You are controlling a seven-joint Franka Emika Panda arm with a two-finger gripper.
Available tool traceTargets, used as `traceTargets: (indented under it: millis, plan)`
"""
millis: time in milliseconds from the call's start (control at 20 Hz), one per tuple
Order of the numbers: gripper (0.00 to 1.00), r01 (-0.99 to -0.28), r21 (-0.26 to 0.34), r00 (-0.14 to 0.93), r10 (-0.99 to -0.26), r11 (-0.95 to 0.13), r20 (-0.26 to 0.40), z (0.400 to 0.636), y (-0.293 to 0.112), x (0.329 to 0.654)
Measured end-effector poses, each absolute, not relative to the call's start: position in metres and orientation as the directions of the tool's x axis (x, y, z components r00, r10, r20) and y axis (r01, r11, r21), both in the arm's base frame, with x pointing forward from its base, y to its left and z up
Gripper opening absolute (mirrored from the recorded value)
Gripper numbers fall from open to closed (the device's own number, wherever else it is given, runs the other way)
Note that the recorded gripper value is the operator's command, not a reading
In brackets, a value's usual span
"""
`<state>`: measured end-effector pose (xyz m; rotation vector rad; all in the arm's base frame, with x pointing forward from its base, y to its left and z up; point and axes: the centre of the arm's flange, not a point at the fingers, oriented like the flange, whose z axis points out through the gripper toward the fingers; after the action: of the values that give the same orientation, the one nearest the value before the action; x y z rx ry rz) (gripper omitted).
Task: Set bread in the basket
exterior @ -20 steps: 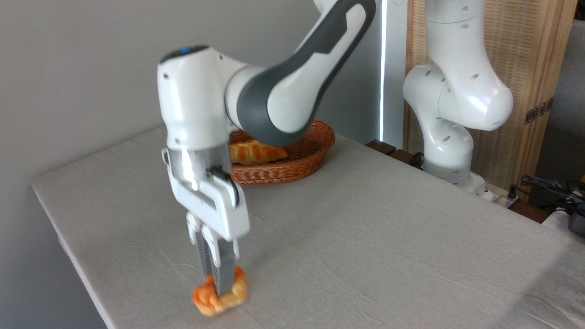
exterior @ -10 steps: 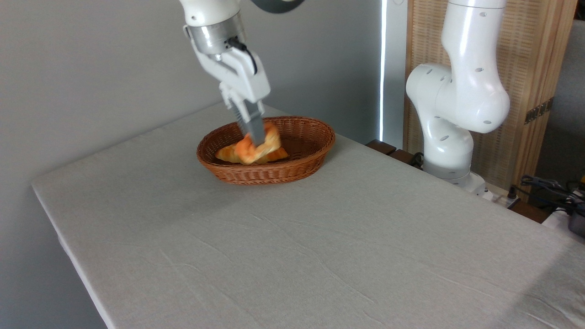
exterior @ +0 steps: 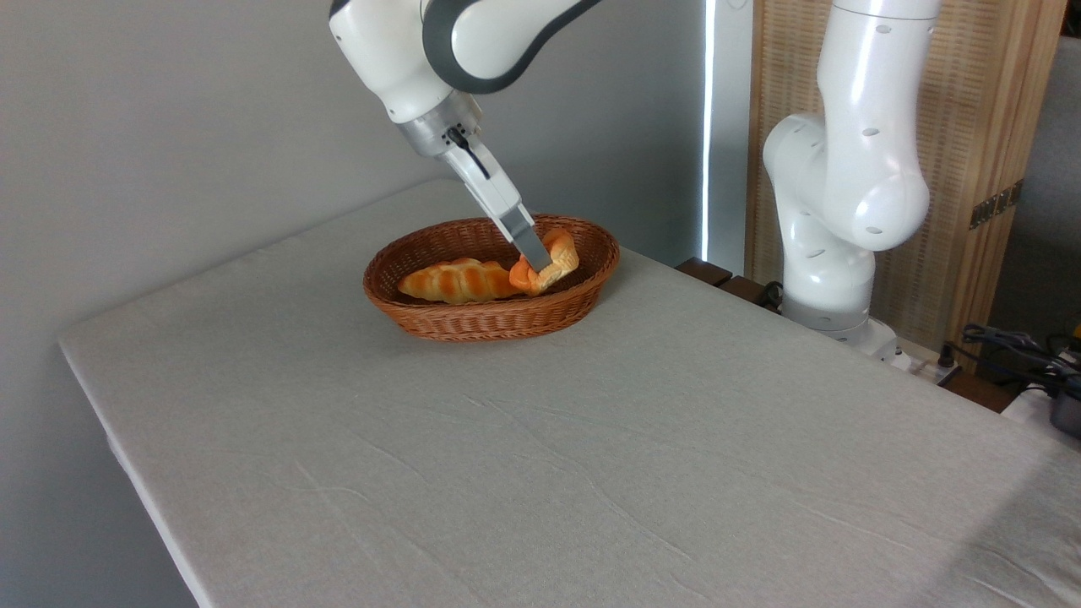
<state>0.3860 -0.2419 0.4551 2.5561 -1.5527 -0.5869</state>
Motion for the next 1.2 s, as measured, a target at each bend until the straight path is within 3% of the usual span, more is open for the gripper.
traceTargets:
  millis: [150,700,1000,1100,1200]
  plan:
    - [1.00,-0.837,0.264,0.417,-0.871,-0.479,-0.260,0.446,-0.241,0.387]
    - [1.00,-0.799,0.327,0.464,-0.864,-0.504,-0.197,0.448,-0.243,0.390]
    - [1.00,-0.796,0.328,0.470,-0.861,-0.508,-0.193,0.448,-0.241,0.392]
    - [1.00,-0.799,0.312,0.487,-0.858,-0.514,-0.164,0.458,-0.239,0.400]
    - [1.00,-0.797,0.282,0.529,-0.843,-0.534,-0.103,0.485,-0.229,0.420]
